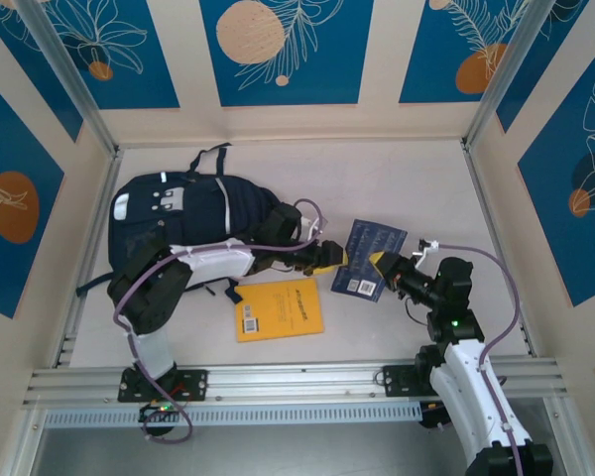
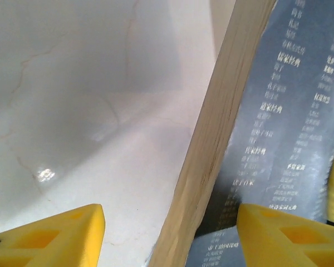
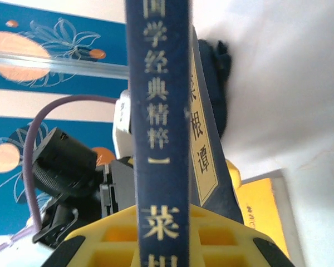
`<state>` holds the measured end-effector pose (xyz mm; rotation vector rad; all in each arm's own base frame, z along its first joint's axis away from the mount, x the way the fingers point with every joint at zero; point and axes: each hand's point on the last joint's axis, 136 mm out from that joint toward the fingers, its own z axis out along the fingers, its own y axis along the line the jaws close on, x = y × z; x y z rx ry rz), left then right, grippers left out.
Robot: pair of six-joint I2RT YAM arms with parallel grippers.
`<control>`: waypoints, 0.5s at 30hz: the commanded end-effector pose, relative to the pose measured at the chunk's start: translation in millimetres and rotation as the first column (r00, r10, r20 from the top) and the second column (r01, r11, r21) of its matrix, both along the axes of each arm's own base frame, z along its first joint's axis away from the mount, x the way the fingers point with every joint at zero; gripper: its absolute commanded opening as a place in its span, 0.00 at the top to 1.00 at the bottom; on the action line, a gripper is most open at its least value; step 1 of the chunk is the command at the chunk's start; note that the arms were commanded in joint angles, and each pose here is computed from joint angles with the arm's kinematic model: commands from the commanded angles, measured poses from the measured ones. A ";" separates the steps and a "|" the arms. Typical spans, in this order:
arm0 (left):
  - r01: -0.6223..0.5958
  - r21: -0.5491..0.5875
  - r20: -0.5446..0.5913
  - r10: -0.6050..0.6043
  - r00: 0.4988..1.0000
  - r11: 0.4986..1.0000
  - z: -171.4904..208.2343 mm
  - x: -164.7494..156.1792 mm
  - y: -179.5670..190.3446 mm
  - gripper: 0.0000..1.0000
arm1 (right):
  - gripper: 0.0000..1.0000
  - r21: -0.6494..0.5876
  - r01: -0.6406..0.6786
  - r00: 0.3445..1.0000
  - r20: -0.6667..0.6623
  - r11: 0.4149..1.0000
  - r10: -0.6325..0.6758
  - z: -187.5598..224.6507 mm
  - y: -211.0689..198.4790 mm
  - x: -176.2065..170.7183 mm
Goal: Pack the student bag
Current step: Pass the book.
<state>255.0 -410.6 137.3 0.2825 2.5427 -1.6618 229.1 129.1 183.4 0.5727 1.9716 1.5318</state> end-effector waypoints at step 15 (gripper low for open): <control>0.136 -0.439 0.108 -0.098 0.989 0.888 116.6 -26.0 19.6 0.43 | 1.00 -0.015 -0.283 0.928 0.246 0.959 0.278 69.0 31.2 -38.1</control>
